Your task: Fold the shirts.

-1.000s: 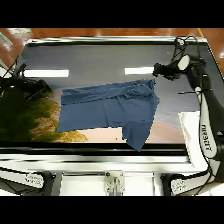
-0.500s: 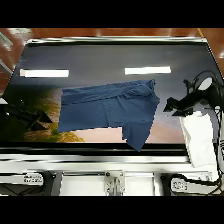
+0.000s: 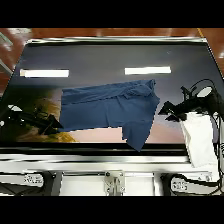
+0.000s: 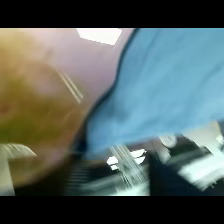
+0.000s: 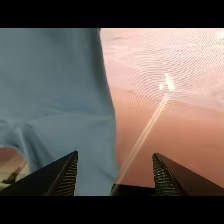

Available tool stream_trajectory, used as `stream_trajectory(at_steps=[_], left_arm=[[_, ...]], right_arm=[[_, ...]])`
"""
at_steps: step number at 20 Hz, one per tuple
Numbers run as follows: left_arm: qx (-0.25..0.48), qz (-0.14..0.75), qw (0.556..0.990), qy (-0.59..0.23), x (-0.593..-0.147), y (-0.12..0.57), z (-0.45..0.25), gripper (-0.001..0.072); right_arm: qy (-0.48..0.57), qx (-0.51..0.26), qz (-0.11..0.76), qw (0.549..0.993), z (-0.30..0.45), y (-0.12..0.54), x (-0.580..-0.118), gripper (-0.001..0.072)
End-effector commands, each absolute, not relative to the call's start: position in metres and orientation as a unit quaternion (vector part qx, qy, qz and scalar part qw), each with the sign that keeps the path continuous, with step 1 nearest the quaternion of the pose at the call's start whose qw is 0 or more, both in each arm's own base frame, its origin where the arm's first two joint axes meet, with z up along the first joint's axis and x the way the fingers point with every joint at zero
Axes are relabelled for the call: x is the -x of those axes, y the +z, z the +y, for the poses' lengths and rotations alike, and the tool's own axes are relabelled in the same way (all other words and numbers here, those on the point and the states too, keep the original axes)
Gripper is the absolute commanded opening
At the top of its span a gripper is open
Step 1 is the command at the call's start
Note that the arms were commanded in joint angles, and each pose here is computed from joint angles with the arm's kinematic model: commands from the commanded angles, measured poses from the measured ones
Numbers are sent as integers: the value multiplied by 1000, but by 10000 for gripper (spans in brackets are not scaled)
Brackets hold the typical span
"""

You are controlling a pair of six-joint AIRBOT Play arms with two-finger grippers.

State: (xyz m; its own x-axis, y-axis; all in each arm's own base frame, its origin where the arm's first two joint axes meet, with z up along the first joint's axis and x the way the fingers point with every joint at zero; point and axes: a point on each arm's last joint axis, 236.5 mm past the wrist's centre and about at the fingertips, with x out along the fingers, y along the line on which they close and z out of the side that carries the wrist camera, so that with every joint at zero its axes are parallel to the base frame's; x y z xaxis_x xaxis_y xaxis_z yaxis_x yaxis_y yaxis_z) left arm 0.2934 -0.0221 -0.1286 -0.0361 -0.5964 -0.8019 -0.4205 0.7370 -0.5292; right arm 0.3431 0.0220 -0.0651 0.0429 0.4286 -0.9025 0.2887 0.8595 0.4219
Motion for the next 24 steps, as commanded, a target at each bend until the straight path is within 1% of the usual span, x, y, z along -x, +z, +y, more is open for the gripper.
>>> stream_trajectory(at_steps=[1,2,5,9,10,11,12,13,14,16,18,19,21,22,23,24], left_arm=[[340,705,620,-53,-307,-141,-26,87],[337,704,623,-56,-308,-140,-27,45],[323,689,645,-66,-315,-126,-24,44],[305,666,677,-77,-328,-105,-20,44],[299,661,684,-81,-331,-101,-19,43],[293,656,691,-84,-333,-97,-18,43],[286,650,699,-85,-338,-94,-15,43],[281,643,707,-88,-344,-89,-13,43],[277,636,715,-89,-351,-83,-11,42],[263,606,745,-92,-373,-56,-4,42],[237,553,793,-99,-400,-2,3,41],[218,515,821,-111,-411,42,1,41],[163,406,890,-132,-425,153,-8,41],[133,335,923,-138,-423,217,-14,42],[110,252,952,-138,-412,291,-21,42],[102,174,971,-132,-391,357,-24,42]], right_arm=[[51,-226,710,665,32,-86,-326,643],[55,-220,708,669,41,-95,-325,643],[58,-223,679,697,62,-110,-340,643],[51,-262,668,695,76,-132,-357,637],[47,-268,664,697,76,-136,-360,581],[43,-268,657,703,74,-137,-365,380],[41,-271,650,708,74,-136,-369,119],[43,-275,644,713,75,-133,-373,62],[51,-269,638,719,75,-127,-376,62],[86,-241,615,745,77,-97,-388,61],[115,-208,557,796,74,-39,-412,61],[131,-181,508,832,72,7,-427,61],[158,-121,381,903,69,124,-447,61],[163,-96,297,936,67,199,-446,61],[159,-76,211,961,63,273,-436,61],[148,-55,122,980,58,345,-415,61]])
